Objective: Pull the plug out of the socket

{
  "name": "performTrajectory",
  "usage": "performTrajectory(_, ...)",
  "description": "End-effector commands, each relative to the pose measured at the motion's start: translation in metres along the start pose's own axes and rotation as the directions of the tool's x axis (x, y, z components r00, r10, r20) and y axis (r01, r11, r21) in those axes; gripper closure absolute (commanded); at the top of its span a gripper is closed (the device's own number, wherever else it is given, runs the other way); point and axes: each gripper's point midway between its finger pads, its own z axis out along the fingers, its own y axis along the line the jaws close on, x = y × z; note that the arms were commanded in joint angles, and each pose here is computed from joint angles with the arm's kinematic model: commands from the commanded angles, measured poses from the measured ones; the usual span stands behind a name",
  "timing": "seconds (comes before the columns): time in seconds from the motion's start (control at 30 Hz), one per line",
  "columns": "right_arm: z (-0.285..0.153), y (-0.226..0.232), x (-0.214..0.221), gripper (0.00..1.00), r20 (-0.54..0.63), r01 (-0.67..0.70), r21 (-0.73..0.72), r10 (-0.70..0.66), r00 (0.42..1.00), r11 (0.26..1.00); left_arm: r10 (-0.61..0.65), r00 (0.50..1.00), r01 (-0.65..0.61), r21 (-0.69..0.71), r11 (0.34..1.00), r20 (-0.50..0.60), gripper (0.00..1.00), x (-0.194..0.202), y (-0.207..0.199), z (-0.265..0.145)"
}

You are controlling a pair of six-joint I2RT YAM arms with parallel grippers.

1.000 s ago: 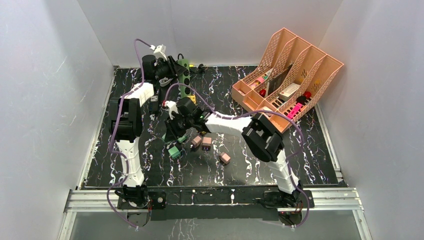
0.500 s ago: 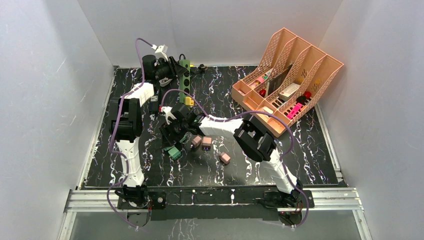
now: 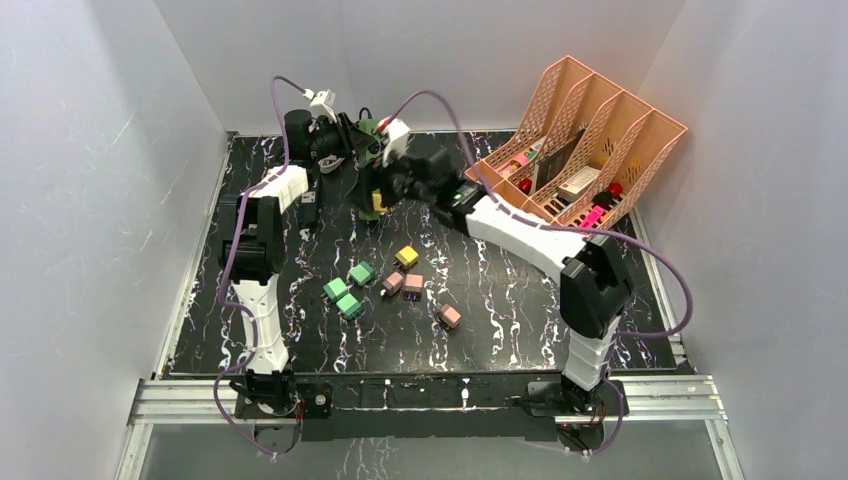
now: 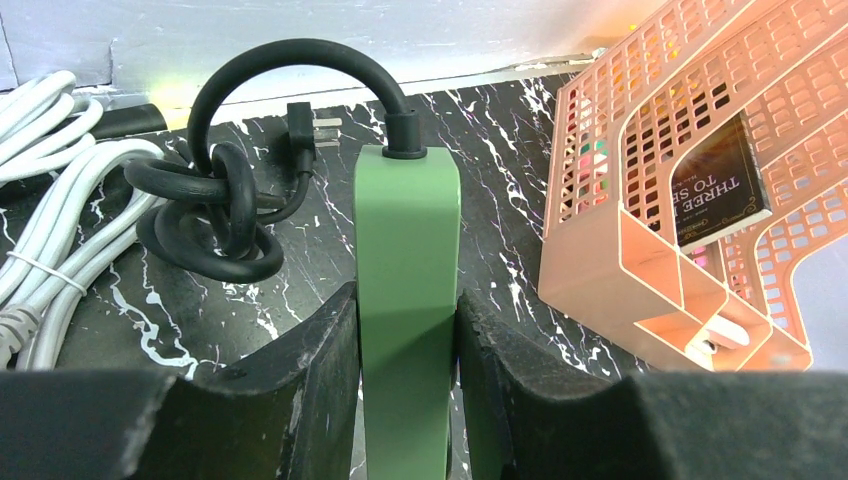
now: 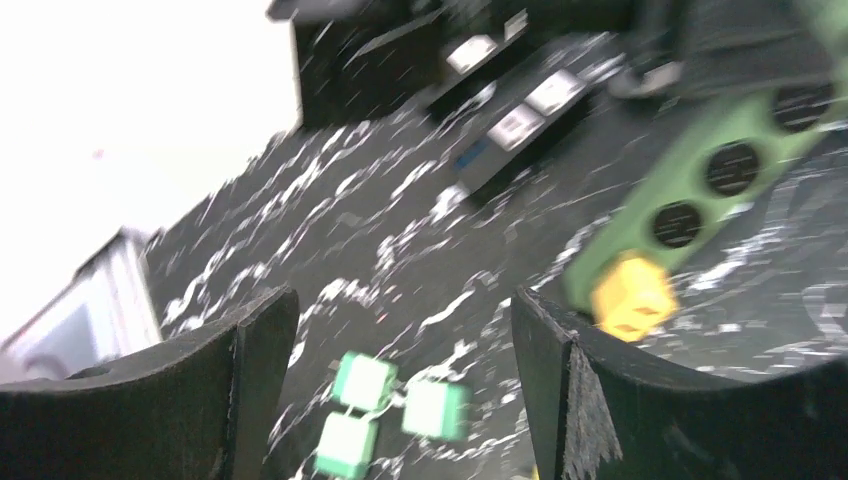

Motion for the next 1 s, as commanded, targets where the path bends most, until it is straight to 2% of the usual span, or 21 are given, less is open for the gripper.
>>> performTrajectory(0.0,-0.013,-0.063,-0.026,0.15,0.093,-0.061,0.195,0.043,0.995,0.979,0.1,0.988,-0.109,0.08,0.991,0.114,1.0,-0.044,-0.026,-0.004)
performTrajectory(0.2,-0.003,-0.122,-0.01,0.15,0.027,-0.124,0.299,0.121,0.992,0.946,0.091,0.989,-0.101,0.088,0.991,0.116,1.0,-0.044,-0.027,-0.004)
performTrajectory(0.57,0.047,-0.149,0.047,0.18,-0.064,-0.177,0.264,0.2,0.978,0.948,0.08,0.991,-0.09,0.092,0.992,0.106,1.0,-0.038,-0.024,-0.001)
performTrajectory(0.83,0.077,-0.168,0.068,0.25,-0.056,-0.196,0.236,0.214,0.975,0.952,0.07,0.993,-0.08,0.098,0.992,0.096,1.0,-0.032,-0.021,0.001)
performTrajectory(0.87,0.08,-0.17,0.07,0.29,-0.055,-0.198,0.232,0.216,0.975,0.952,0.07,0.993,-0.079,0.098,0.992,0.095,1.0,-0.032,-0.021,0.001)
performTrajectory(0.9,0.086,-0.177,0.074,0.61,-0.065,-0.214,0.224,0.233,0.97,0.951,0.067,0.993,-0.076,0.099,0.992,0.092,1.0,-0.03,-0.019,0.002)
performTrajectory(0.97,0.089,-0.179,0.075,0.99,-0.067,-0.226,0.211,0.245,0.967,0.951,0.069,0.993,-0.078,0.098,0.992,0.09,1.0,-0.029,-0.019,0.002)
